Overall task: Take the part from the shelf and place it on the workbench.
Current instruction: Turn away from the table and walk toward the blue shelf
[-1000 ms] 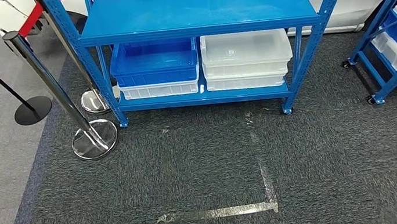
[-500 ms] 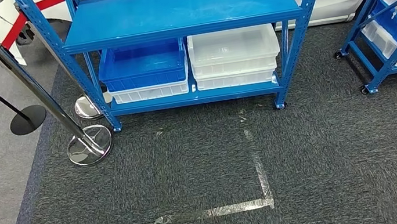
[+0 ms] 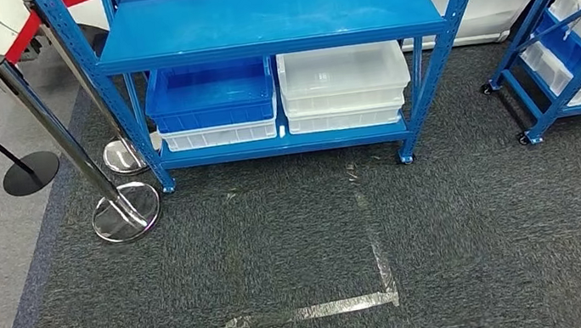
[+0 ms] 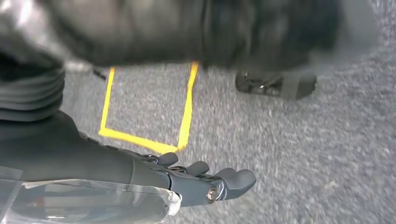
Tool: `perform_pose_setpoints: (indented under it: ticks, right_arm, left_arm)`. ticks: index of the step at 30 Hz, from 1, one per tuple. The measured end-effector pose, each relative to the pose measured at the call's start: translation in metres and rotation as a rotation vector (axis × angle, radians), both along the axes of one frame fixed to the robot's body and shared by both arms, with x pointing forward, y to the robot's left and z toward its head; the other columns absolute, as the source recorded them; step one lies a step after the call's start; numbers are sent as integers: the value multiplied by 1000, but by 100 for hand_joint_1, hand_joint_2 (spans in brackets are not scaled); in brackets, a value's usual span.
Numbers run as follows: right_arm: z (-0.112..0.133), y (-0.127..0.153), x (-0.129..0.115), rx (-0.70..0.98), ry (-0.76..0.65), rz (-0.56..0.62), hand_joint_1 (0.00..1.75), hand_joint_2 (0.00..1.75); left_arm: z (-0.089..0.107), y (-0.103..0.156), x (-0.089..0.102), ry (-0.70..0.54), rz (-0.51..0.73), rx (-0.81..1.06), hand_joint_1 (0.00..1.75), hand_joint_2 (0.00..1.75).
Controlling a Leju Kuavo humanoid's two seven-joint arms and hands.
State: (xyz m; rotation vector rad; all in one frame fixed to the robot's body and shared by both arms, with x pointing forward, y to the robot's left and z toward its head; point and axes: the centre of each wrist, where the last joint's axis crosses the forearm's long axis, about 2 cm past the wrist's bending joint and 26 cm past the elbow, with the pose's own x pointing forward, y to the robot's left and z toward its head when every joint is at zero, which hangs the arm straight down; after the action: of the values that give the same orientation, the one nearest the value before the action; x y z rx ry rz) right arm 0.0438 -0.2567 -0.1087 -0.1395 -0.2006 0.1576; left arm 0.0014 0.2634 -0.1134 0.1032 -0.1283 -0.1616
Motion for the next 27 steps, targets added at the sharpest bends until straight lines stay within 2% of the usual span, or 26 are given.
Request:
perform_pose_setpoints:
  ticks: [2,6,10,12,14,18,24,27]
  right_arm:
    - [-1,-2,-11,18,16,-4,0,0]
    - [-4,-8,-47,44,83,-16,0,175]
    - [-5,-13,-74,64,134,-31,0,175]
    - [-5,-15,-83,80,147,-41,0,175]
    - [-5,-17,-84,97,140,-49,0,175]
    - [-5,-20,-55,127,54,-63,0,175]
    - [4,-21,15,156,-138,-65,0,175]
    - [7,-24,27,173,-185,-75,0,175]
  left_arm:
    - [0,-1,3,-15,-13,-22,0,0]
    - [2,-4,25,-83,-27,-68,0,0]
    - [6,-5,50,-160,-19,-104,0,0]
    - [7,-3,52,-175,-21,-115,0,0]
    - [6,1,46,-169,-24,-122,0,0]
    - [2,7,10,-100,-16,-128,0,0]
    - [2,19,-63,62,19,-113,0,0]
    - [3,23,-78,96,23,-114,0,0]
